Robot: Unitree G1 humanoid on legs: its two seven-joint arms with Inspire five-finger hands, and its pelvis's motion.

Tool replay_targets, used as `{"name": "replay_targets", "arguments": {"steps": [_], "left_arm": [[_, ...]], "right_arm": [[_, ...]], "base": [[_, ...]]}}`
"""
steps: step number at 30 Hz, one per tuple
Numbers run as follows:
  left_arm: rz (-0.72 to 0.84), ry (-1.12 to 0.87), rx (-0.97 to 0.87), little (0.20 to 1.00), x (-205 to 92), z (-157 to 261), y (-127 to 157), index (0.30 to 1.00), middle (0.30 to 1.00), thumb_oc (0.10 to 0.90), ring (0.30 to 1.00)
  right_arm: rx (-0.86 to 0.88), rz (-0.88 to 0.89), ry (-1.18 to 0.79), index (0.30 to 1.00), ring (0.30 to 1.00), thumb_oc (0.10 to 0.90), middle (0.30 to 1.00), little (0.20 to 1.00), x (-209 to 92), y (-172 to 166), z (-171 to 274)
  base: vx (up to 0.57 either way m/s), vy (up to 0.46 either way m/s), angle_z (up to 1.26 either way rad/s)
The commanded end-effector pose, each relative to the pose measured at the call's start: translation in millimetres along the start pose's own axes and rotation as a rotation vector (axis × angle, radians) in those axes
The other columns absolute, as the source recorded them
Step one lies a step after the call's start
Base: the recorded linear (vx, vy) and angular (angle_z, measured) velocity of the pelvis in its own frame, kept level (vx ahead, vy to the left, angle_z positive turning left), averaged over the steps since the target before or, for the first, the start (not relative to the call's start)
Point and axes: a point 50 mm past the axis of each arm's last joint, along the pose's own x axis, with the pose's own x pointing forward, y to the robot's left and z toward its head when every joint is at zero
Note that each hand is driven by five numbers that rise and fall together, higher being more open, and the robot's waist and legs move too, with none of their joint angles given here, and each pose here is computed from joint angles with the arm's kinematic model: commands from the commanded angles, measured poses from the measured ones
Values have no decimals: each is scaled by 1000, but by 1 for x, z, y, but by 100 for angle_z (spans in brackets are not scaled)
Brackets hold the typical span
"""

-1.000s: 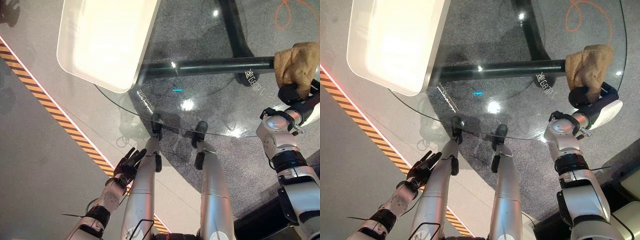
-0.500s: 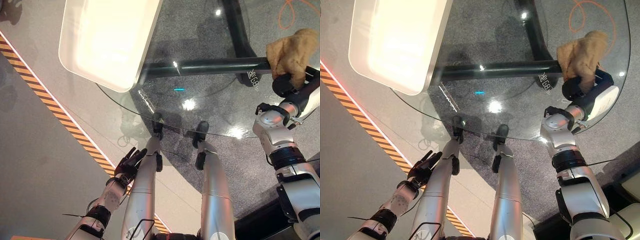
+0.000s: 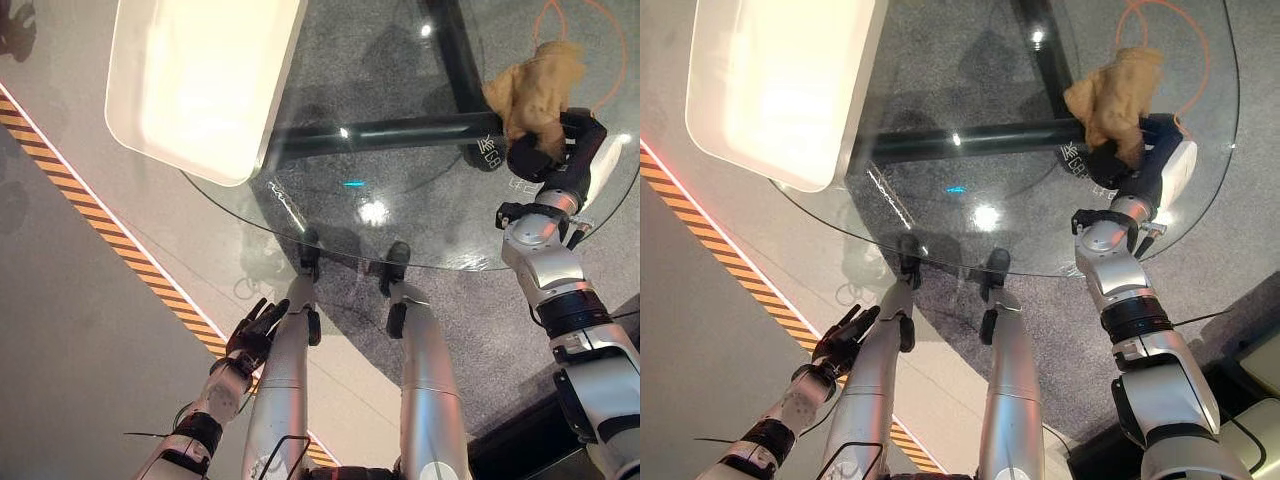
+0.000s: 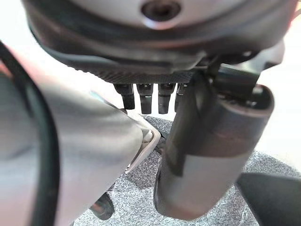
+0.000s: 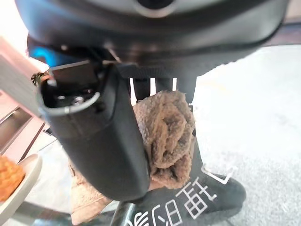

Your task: Wipe the table with a cloth and put it in the basket.

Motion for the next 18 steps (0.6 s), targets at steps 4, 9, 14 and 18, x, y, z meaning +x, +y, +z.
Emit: {"name": "replay_targets", "arguments": {"steps": [4,9,14,18], "left_arm": [[-20,106,1,900,-11,-41,5,900,900,800,900],[-28,101,1,900,-12,-42,6,900,900,800,900],[-34,104,1,900,-11,-41,4,900,900,800,900],[-33,110,3,900,-10,-41,1,900,900,800,900]], "right_arm": [[-7,509,-209,300,300,100,300,200,-53,60,25],[32,732,-314,300,300,100,300,200,-83,80,41],[63,889,-392,300,300,100,300,200,-105,91,57],[72,960,-422,300,300,100,300,200,-116,97,64]], "base": [[0,0,0],[0,0,0],[4,5,2],[6,9,3]]}}
